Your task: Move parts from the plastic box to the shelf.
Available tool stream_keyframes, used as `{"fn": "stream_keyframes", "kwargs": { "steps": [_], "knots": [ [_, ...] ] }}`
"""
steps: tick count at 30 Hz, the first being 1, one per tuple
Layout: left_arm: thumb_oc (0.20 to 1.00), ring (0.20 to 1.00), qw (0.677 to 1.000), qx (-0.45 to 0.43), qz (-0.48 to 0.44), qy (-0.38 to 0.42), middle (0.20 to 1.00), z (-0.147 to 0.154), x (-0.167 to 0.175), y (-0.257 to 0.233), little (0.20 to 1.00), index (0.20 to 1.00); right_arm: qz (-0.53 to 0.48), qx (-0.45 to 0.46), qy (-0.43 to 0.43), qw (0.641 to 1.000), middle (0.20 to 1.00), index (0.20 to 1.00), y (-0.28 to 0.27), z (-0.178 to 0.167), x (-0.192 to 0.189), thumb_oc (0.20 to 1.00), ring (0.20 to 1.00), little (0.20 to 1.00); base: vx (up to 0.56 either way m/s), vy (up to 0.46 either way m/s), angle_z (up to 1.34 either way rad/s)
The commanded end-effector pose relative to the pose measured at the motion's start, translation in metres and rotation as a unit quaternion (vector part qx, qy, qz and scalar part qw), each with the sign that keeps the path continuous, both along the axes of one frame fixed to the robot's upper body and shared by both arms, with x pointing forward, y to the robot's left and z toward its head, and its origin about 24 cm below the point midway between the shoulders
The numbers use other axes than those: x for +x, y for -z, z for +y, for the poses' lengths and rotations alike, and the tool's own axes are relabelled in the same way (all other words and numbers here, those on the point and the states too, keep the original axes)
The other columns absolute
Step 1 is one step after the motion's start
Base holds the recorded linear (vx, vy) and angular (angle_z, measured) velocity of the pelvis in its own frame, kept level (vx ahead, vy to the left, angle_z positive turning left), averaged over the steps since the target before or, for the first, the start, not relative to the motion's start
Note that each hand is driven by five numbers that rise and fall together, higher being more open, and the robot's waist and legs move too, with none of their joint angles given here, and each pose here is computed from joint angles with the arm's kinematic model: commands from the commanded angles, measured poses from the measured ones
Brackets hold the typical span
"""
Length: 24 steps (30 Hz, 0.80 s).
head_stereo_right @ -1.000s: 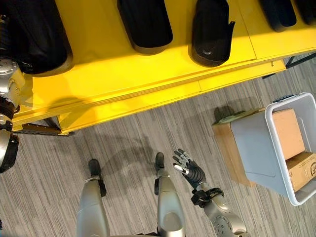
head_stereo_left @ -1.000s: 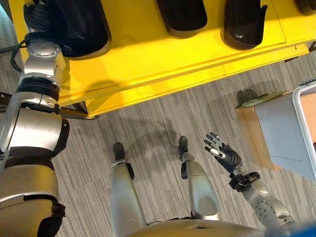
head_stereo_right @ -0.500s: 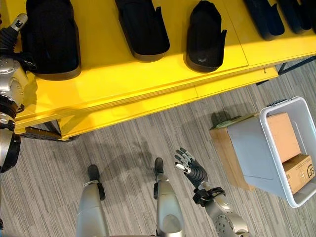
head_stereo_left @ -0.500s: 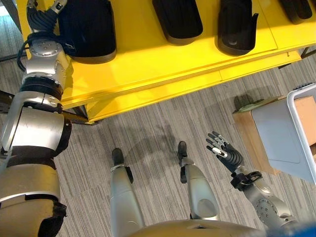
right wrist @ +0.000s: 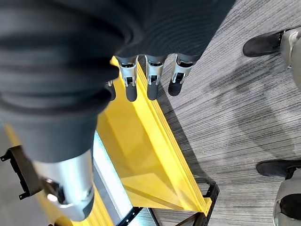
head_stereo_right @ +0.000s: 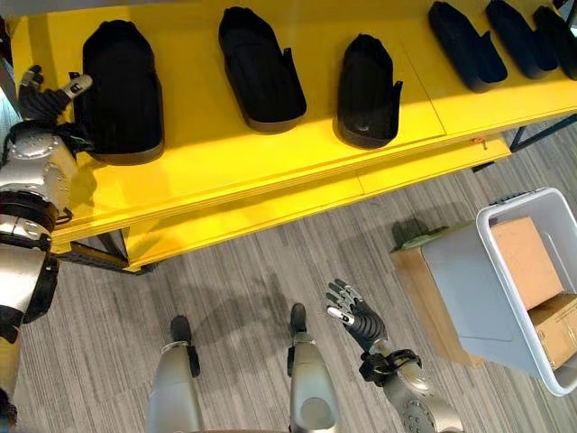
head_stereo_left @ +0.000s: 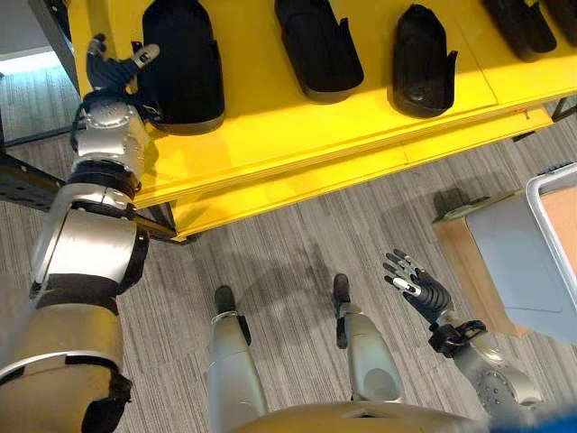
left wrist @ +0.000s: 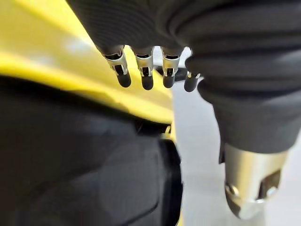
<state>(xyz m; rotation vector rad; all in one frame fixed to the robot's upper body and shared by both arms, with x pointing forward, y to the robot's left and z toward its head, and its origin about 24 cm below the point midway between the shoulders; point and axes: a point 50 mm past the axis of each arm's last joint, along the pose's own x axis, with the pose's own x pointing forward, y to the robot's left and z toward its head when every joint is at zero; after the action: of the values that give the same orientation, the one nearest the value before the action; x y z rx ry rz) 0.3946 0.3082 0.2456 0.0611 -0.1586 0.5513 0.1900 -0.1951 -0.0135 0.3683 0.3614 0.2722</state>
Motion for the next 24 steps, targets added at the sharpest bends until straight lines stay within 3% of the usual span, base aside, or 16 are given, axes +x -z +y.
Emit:
{"fn": "stream_keyframes", "kwargs": {
  "steps": [1,8,11,19,24],
  "knots": [
    [1.0,1.0,0.999,-0.002,-0.022,-0.033,1.0,0.026,-0.012,-0.012,1.0,1.0,-0.029,-0.018,0.001,0.999,1.0,1.0,-0.012,-0.013,0.003,1.0,1.0,1.0,-0.03,0.012,0.0],
    [1.0,1.0,1.0,0.013,-0.003,-0.02,1.0,0.019,-0.008,-0.006,1.0,1.0,-0.028,-0.027,0.002,0.999,1.0,1.0,-0.014,-0.018,0.002,1.0,1.0,1.0,-0.02,0.001,-0.01],
    [1.0,1.0,0.997,0.063,0.023,-0.028,1.0,0.018,-0.008,-0.006,1.0,1.0,-0.029,-0.027,0.002,0.999,1.0,1.0,-0.015,-0.02,0.001,1.0,1.0,1.0,-0.04,-0.007,-0.06],
    [1.0,1.0,1.0,0.009,-0.006,-0.028,1.0,0.02,-0.009,-0.004,1.0,1.0,-0.029,-0.025,0.006,0.999,1.0,1.0,-0.015,-0.021,0.0,1.0,1.0,1.0,0.0,0.0,-0.01],
    [1.0,1.0,0.999,0.03,0.02,-0.018,1.0,0.019,-0.008,0.0,1.0,1.0,-0.027,-0.029,0.005,0.999,1.0,1.0,-0.015,-0.024,0.001,1.0,1.0,1.0,0.0,0.0,0.0]
  ]
}}
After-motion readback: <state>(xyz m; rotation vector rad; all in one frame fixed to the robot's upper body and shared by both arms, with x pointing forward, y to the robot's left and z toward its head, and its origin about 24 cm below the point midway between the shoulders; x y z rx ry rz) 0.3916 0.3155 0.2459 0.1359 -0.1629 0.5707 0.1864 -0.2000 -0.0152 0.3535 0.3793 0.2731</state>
